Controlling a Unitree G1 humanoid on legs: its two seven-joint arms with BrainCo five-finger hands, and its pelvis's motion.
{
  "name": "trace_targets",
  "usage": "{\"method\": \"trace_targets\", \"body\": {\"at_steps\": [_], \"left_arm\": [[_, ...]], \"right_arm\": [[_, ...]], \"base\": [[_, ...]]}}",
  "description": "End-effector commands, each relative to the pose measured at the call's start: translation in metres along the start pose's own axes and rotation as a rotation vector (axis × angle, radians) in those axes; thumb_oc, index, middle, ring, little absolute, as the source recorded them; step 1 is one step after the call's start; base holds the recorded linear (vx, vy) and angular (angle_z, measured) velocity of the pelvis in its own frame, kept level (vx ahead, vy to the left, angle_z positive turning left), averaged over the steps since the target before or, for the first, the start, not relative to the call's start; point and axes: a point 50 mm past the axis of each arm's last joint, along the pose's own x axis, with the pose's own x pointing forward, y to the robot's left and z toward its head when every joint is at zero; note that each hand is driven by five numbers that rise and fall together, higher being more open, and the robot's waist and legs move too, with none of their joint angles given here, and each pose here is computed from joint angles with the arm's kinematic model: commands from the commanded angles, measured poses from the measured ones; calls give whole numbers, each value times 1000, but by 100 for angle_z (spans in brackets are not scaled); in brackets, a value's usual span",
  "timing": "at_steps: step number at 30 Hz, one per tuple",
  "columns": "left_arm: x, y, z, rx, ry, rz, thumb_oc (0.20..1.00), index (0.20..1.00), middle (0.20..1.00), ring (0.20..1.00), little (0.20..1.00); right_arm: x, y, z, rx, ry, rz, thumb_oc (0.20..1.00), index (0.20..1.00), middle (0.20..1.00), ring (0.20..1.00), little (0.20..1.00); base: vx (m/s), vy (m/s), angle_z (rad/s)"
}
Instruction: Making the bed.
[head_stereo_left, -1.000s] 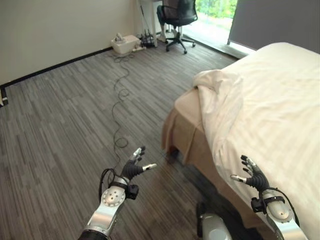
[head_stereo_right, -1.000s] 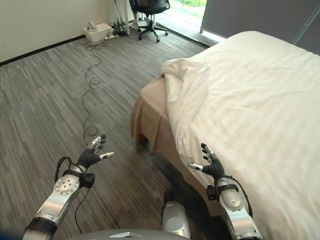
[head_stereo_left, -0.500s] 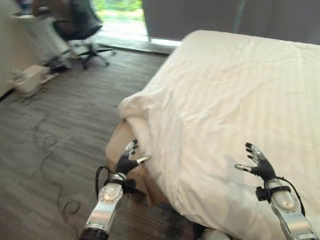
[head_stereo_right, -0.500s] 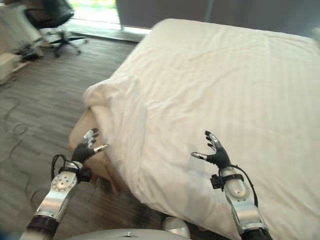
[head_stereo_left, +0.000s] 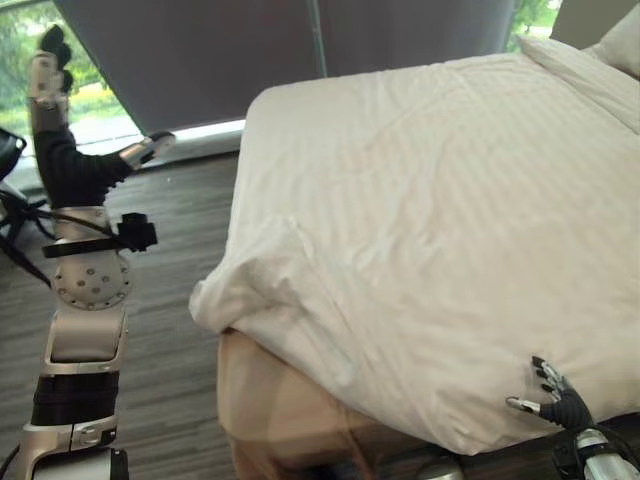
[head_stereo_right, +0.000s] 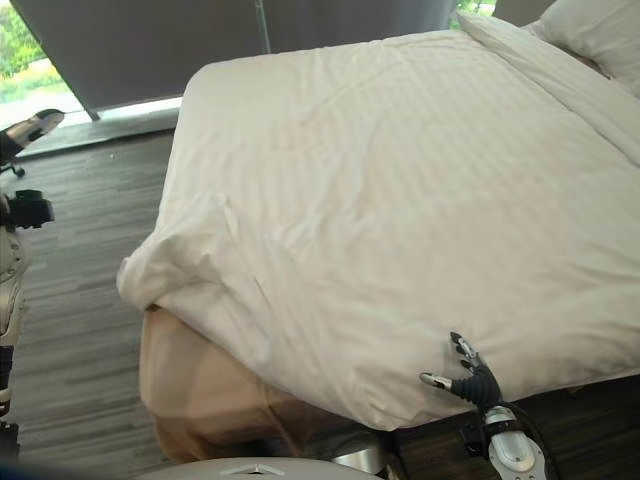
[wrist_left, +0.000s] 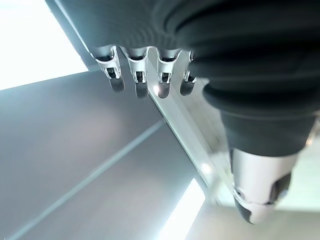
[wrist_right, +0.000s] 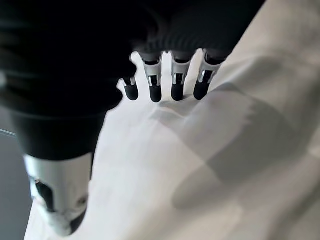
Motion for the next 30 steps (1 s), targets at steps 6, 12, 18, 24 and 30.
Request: {"method": "trace_targets", "body": {"at_steps": [6, 12, 18, 24, 30], "left_arm": [[33, -45, -40, 301, 188, -248, 1000, 1000, 1000, 1000, 1000], [28, -31, -106, 829, 496, -294, 1000, 1000, 1000, 1000, 1000], [-30, 22, -160, 1043, 843, -425, 1000, 1000, 1000, 1000, 1000], [-61, 24, -172, 1039, 932, -483, 1000, 1000, 1000, 1000, 1000], [-99, 21, -183, 1009, 1027, -573, 1000, 1000, 1000, 1000, 1000]], "right_arm": [[21, -14, 37, -76, -151, 14, 1000, 1000, 1000, 1000, 1000], [17, 1, 40, -23, -192, 37, 1000, 1000, 1000, 1000, 1000], [9, 18, 27, -11, -147, 138, 1000, 1000, 1000, 1000, 1000], [10, 13, 26, -33, -140, 134, 1000, 1000, 1000, 1000, 1000], [10, 14, 25, -41, -133, 162, 1000, 1000, 1000, 1000, 1000]], "base": [[67, 130, -43], [-130, 41, -92], [-18, -45, -73], [35, -29, -6], [12, -20, 9]]}}
